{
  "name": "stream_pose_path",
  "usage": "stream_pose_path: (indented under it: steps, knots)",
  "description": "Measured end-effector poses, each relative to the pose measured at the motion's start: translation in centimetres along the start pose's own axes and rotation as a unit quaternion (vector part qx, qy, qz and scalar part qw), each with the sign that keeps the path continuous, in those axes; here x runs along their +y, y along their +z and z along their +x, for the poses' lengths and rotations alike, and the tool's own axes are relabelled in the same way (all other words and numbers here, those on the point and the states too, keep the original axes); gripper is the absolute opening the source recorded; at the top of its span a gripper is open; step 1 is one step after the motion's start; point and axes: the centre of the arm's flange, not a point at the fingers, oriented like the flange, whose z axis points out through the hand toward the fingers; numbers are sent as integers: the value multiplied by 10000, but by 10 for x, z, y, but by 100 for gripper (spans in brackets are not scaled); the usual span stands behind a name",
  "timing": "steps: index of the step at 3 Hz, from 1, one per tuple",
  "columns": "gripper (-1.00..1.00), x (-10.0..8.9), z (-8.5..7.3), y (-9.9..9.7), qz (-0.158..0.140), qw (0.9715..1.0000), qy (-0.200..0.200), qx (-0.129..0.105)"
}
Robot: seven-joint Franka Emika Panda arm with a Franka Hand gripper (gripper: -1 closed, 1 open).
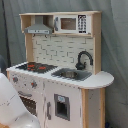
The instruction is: Play with the kitchen
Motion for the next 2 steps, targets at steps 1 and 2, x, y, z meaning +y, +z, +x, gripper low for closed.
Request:
stream_pose_path:
  steps: [1,2]
  knots:
    - [100,-17,30,4,-215,9994,-250,88]
    - [100,-28,55,9,-393,9987,-238,201]
